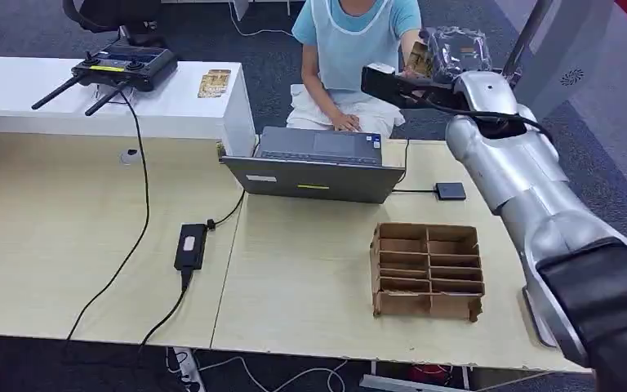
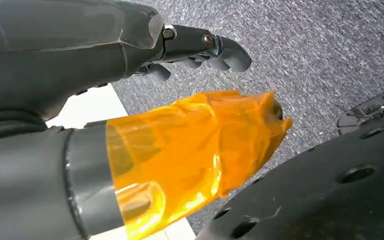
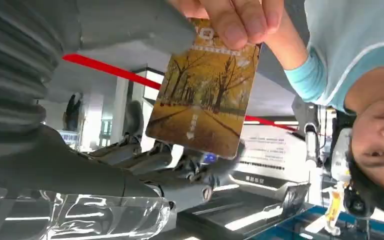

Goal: Pass the card to the sensor for recognition and then transmit it.

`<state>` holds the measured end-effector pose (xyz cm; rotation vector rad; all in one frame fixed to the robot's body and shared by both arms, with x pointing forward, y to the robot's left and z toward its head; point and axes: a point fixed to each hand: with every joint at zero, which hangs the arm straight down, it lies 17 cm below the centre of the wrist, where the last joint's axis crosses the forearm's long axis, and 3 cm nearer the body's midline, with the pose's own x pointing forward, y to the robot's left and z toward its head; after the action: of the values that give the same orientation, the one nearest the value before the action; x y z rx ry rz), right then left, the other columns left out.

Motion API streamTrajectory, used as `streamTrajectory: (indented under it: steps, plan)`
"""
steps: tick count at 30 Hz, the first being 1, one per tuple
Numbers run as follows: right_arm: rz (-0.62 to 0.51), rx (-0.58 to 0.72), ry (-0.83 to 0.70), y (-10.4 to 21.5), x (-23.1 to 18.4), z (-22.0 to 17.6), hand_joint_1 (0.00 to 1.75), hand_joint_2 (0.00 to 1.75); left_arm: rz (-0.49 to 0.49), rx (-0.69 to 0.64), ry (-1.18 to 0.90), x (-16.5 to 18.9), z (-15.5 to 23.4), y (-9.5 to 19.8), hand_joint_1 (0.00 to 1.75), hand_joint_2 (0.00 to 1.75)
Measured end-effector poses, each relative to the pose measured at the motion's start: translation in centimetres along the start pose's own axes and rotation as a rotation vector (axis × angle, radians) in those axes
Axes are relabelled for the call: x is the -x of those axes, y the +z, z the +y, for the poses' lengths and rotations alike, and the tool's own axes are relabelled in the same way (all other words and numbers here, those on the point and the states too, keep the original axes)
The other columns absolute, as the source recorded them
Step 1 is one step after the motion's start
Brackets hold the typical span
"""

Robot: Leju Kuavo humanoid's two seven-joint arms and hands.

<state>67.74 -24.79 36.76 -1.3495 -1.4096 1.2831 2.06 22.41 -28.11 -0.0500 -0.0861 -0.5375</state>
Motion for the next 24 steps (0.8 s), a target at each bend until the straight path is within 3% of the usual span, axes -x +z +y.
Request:
streamTrajectory:
  steps: [16,24]
  plan:
    - [0.019,0.216,-0.221,1.4,1.1,-3.6,0.00,1.75,-0.001,0.000,-0.001,0.0,-0.2,0.0,0.00,0.00]
    - [0.052,0.304,-0.452,3.1,2.6,-4.4,0.00,1.75,0.000,-0.003,0.009,-0.2,-0.4,0.0,0.00,0.00]
